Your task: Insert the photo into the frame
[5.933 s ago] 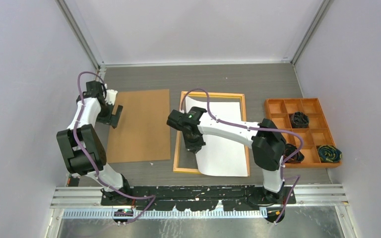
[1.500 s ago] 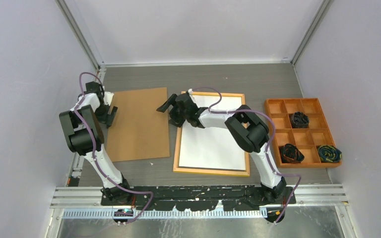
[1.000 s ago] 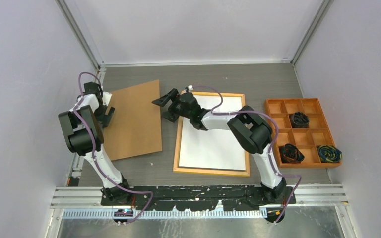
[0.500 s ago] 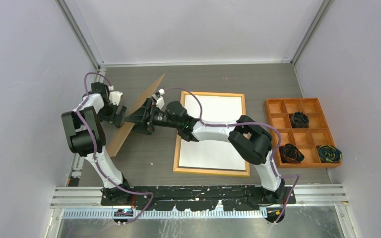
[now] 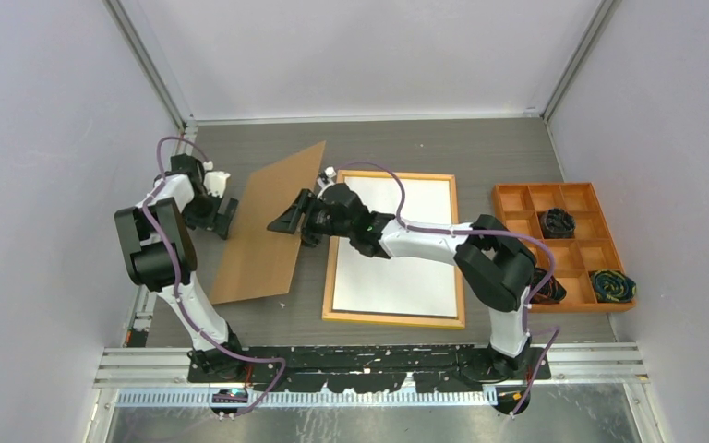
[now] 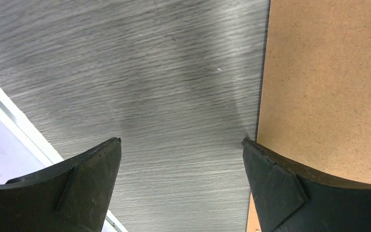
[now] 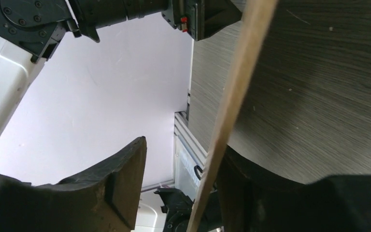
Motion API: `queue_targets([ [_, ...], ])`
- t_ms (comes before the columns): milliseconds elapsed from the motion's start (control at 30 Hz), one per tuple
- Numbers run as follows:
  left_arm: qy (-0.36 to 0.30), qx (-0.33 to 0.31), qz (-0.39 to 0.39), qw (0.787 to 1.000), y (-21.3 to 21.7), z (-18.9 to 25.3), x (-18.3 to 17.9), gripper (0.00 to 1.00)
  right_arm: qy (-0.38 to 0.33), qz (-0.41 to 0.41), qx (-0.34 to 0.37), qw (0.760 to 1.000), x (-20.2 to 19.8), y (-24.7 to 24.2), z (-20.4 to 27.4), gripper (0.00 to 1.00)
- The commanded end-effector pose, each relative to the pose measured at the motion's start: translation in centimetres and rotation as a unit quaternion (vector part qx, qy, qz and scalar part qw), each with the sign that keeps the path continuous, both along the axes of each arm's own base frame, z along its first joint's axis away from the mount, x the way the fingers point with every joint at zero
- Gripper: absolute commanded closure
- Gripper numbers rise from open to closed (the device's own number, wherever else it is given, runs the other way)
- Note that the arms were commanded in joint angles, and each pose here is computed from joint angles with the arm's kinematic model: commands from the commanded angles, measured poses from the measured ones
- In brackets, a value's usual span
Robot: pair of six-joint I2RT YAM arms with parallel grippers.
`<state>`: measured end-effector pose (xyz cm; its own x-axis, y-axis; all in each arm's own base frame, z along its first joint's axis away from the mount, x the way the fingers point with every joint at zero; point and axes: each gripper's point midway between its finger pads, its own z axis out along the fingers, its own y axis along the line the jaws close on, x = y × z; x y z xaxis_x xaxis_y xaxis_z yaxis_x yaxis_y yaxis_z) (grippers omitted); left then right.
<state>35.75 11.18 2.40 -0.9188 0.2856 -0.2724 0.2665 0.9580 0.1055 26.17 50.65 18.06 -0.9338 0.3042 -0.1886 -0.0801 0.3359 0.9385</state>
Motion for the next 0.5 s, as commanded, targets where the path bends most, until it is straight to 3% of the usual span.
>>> queue_targets([
  [0, 0.037, -0.03, -0.005, 0.999, -1.7, -0.4, -2.1, 0.0, -0.063, -0.013, -0.013, 0.998, 0.3, -0.9, 4.1, 0.48],
  [100, 0.028, -0.027, -0.007, 0.999, -1.7, 0.4, -1.9, 0.0, -0.064, -0.009, -0.054, 0.996, 0.2, -1.1, 3.1, 0.59],
  [267, 0.007, -0.038, -0.019, 0.999, -2.3, 2.6, -1.3, 0.0, -0.065, -0.018, -0.113, 0.991, 0.5, -2.3, 2.4, 0.65],
  [467, -0.064, -0.066, -0.076, 0.993, -5.3, 7.7, -0.7, 0.0, -0.075, -0.03, -0.158, 0.984, 1.5, -3.4, 3.8, 0.82],
])
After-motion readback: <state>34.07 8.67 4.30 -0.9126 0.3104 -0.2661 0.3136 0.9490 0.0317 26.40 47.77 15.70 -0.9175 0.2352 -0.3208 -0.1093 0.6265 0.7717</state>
